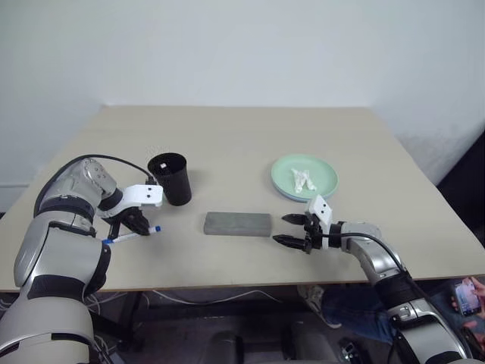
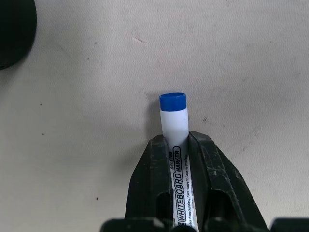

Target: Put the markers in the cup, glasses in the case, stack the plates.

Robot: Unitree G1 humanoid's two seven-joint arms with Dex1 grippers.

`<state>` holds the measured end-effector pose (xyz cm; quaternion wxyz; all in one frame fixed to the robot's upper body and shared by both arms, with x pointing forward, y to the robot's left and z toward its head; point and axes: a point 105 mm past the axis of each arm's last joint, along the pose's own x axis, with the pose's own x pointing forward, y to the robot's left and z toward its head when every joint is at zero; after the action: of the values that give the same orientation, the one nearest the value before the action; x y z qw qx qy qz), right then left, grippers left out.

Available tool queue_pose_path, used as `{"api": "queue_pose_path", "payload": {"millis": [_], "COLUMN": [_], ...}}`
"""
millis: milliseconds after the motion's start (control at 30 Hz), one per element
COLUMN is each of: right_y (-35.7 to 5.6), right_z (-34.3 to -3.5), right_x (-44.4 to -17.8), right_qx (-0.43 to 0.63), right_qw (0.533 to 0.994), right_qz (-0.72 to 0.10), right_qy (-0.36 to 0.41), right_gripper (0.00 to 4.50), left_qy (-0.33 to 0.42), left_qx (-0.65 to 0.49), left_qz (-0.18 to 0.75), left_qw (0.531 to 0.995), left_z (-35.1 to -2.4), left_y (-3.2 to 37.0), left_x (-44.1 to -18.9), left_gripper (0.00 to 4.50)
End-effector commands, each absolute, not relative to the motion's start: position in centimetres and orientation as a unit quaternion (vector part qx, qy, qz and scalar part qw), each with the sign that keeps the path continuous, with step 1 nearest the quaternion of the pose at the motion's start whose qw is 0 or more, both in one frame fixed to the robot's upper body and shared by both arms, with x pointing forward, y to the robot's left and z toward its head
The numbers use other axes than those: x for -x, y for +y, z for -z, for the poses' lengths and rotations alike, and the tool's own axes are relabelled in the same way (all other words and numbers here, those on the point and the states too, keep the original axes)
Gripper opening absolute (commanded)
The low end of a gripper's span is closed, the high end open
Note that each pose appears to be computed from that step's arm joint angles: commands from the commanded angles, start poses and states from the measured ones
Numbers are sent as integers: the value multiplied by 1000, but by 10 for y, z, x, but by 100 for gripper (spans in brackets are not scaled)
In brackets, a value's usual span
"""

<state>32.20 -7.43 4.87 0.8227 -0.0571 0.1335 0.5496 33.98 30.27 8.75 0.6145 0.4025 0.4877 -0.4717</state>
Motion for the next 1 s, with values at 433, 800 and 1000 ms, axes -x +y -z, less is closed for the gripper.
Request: {"api": "queue_pose_path", "payload": {"millis": [433, 800, 1000], "right_y": [-73, -73, -73], "right_z": [-63, -62, -62], "right_x": [-328, -326, -325], "right_qx": [64, 64, 65], "right_qw": [826, 824, 821], "right_qz": [-551, -554, -556], "right_qy": [104, 107, 108], "right_gripper": [375, 375, 375], "left_qy": [370, 87, -20], "left_qx": [-358, -263, -183], "left_qz": [549, 579, 536], "left_qw": [659, 766, 824], "left_z": [-117, -210, -262], "left_y": [258, 191, 191], "left_x": [-355, -386, -393], "left_gripper": [11, 11, 11]}}
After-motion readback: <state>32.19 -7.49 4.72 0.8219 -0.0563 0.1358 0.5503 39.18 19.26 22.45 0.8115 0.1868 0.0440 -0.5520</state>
